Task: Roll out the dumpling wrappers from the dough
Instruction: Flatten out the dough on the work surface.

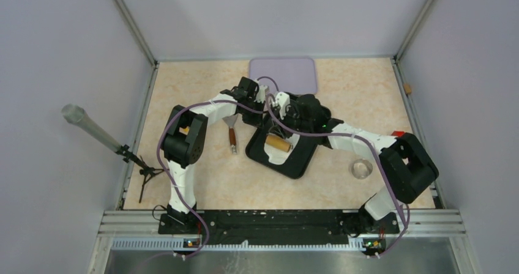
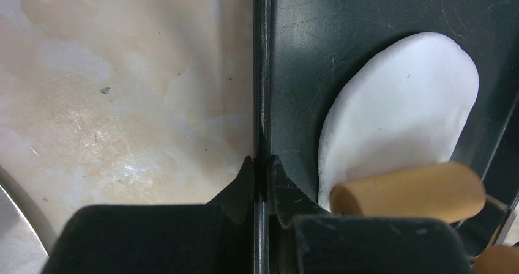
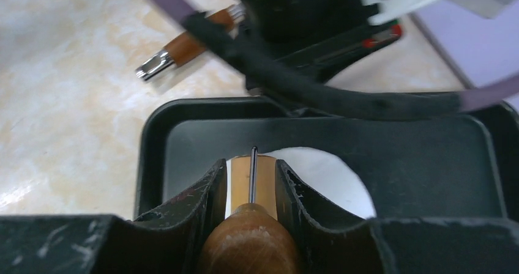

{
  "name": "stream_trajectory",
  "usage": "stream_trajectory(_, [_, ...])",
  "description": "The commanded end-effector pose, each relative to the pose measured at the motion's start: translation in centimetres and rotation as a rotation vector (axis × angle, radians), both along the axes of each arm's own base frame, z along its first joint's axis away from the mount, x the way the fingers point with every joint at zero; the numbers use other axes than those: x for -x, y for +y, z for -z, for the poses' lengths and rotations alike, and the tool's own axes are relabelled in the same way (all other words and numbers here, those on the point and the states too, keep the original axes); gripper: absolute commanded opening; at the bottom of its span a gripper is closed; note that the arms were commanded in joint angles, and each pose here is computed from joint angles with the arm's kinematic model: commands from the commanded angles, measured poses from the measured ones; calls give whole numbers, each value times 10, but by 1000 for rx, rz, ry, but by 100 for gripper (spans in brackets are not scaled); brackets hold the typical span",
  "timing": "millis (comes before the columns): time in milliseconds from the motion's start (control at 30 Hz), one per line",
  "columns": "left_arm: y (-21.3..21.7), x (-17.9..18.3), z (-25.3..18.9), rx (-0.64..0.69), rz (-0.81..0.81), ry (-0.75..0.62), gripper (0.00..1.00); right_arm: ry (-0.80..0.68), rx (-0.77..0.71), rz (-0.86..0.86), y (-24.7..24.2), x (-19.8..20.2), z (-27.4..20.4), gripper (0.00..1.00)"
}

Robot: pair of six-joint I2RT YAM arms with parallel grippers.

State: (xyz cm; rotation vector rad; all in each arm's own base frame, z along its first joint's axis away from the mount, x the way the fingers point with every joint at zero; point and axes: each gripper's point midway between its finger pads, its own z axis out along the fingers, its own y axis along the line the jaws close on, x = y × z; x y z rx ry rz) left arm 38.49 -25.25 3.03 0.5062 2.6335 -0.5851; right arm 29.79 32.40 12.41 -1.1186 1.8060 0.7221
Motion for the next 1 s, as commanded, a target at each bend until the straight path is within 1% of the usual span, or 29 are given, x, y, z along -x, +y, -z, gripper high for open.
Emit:
stream_trajectory(0, [25,-13,3,-89,-55,-39,0,29,118,124,-28,-24,26,0])
stream_trajectory(100, [25,-13,3,-90,-56,-41,0,79,130,97,-24,-11,39,0])
stream_trajectory(233, [25,-13,3,-89,-56,-38,0,124,180,13,-18,25,63,0])
stream_trajectory(367, [25,-13,3,-91,-59,-39,0,198,199,-87,-14,63,77,0])
stream_trajectory(433, [26,-13,2,-91,-59,-39,0,226,198,-125,-14,76,80,0])
stream_trajectory(800, [25,-13,0,-90,-59,-42,0,313,224,-287,-12,123,87,0])
stream_trajectory(967, [26,-13,0,-91,-60,-42,0,327,231,-329,-10,134,84,0])
